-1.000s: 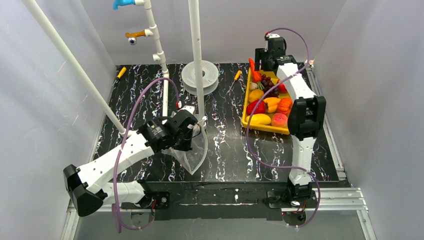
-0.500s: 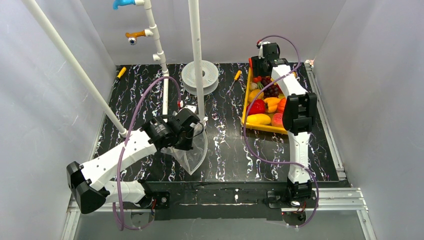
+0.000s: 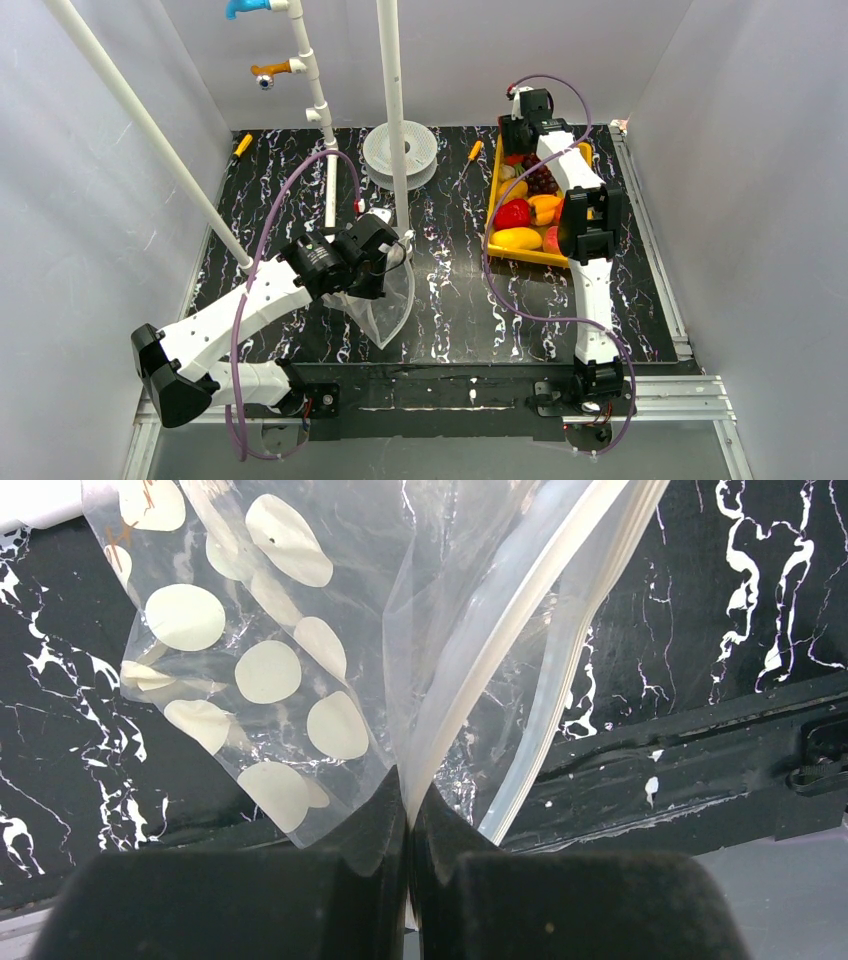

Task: Place the food in the zip-top bag and seal the zipper
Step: Pick up the fake vegetable from the bin.

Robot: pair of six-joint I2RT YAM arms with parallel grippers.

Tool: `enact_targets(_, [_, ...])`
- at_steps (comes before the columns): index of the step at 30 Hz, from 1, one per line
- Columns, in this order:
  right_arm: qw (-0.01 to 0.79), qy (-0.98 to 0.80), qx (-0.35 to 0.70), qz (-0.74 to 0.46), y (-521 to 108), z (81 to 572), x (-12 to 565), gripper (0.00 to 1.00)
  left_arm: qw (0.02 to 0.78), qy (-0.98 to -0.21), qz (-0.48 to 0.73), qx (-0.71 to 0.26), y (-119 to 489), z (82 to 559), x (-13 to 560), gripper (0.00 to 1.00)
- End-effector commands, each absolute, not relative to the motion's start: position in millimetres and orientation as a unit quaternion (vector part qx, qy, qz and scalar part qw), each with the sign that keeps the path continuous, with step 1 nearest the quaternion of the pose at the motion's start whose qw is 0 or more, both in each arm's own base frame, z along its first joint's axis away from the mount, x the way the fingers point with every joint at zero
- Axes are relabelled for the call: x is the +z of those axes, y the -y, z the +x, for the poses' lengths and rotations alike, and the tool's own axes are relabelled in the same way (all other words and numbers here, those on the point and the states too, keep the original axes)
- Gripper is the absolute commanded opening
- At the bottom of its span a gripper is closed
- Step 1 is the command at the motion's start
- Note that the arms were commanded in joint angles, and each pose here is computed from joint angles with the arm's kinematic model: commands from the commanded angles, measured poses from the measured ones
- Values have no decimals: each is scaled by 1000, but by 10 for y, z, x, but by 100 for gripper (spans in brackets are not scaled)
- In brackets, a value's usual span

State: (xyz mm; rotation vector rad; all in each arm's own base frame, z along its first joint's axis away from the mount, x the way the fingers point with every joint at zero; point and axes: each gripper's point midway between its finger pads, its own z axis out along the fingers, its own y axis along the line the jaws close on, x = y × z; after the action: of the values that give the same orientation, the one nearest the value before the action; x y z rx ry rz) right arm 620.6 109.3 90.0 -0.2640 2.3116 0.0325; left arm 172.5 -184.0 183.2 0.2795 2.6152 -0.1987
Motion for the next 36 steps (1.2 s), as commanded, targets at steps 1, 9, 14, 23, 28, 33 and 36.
enact_targets(1, [434, -893, 15, -120, -1197, 6377, 1075, 55, 261, -958, 102, -68, 1768, 1732, 1957, 0])
enact_targets(9, [434, -893, 12, -120, -1228, 6384, 995, 54, 260, -958, 106, -63, 1772, 1754, 1970, 0])
enact_targets(14, [430, -894, 6, -126, -1220, 6393, 916, 55, 257, -958, 106, -64, 1783, 1754, 1960, 0])
enact_targets(23, [426, -895, 7, -129, -1229, 6403, 897, 64, 259, -958, 104, -70, 1796, 1754, 2005, 0])
enact_targets(28, [427, -894, 9, -132, -1242, 6407, 906, 42, 264, -956, 102, -74, 1783, 1745, 2042, 0])
enact_targets(33, [442, -888, 2, -124, -1218, 6394, 1136, 36, 264, -957, 100, -71, 1755, 1731, 2037, 0])
enact_targets(36, [464, -878, -5, -121, -1198, 6371, 1459, 34, 262, -957, 100, -71, 1763, 1731, 2015, 0])
